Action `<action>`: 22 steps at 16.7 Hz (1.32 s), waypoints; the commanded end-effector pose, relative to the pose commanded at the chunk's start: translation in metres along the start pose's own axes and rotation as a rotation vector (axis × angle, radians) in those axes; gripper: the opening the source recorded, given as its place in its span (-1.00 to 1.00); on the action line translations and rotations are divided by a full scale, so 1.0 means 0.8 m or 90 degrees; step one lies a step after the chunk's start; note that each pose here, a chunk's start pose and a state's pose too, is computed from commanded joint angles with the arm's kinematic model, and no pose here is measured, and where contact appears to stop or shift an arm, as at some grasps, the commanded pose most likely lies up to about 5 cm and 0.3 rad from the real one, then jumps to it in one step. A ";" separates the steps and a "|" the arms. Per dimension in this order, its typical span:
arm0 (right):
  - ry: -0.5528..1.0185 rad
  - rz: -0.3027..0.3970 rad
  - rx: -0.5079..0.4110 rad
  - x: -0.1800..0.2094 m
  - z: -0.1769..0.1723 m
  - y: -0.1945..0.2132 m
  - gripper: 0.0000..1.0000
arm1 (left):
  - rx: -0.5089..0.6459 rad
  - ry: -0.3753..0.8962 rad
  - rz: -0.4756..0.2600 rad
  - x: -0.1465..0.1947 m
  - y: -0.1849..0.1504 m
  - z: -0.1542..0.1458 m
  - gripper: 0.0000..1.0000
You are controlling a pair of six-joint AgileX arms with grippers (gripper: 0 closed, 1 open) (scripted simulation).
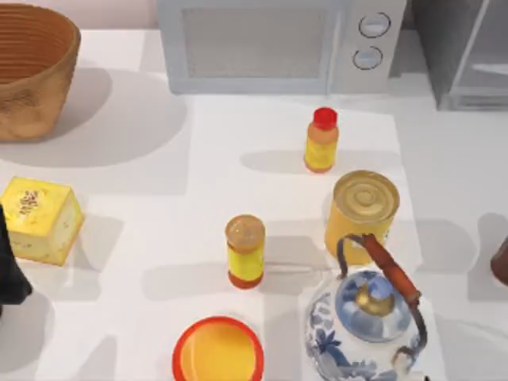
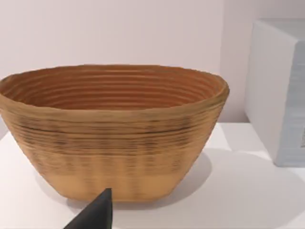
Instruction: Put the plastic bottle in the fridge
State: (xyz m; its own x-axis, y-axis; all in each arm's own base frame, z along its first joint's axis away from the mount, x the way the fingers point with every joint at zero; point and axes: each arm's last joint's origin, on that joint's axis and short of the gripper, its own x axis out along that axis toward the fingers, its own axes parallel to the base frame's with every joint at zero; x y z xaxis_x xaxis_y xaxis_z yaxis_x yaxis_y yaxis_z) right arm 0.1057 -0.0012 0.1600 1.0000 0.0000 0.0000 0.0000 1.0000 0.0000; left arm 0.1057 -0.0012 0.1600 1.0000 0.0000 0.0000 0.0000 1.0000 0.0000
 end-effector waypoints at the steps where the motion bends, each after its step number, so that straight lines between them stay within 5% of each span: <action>1: 0.000 0.000 0.000 0.000 0.000 0.000 1.00 | 0.000 0.000 0.000 0.000 0.000 0.000 1.00; 9: 0.033 0.072 -0.102 0.021 0.017 -0.012 1.00 | 0.000 0.000 0.000 0.000 0.000 0.000 1.00; 15: 0.115 0.225 -0.172 0.065 0.001 -0.050 1.00 | 0.000 0.000 0.000 0.000 0.000 0.000 1.00; 22: 0.122 0.419 -0.094 0.087 -0.070 -0.108 1.00 | 0.000 0.000 0.000 0.000 0.000 0.000 1.00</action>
State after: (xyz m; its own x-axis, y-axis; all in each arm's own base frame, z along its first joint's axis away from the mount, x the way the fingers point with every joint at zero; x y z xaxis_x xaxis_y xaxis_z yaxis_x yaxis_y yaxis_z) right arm 0.1751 -0.0874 0.1037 0.7748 0.5915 -0.2232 -0.6187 0.7820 -0.0754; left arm 0.1057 -0.0012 0.1600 1.0000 0.0000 0.0000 0.0000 1.0000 0.0000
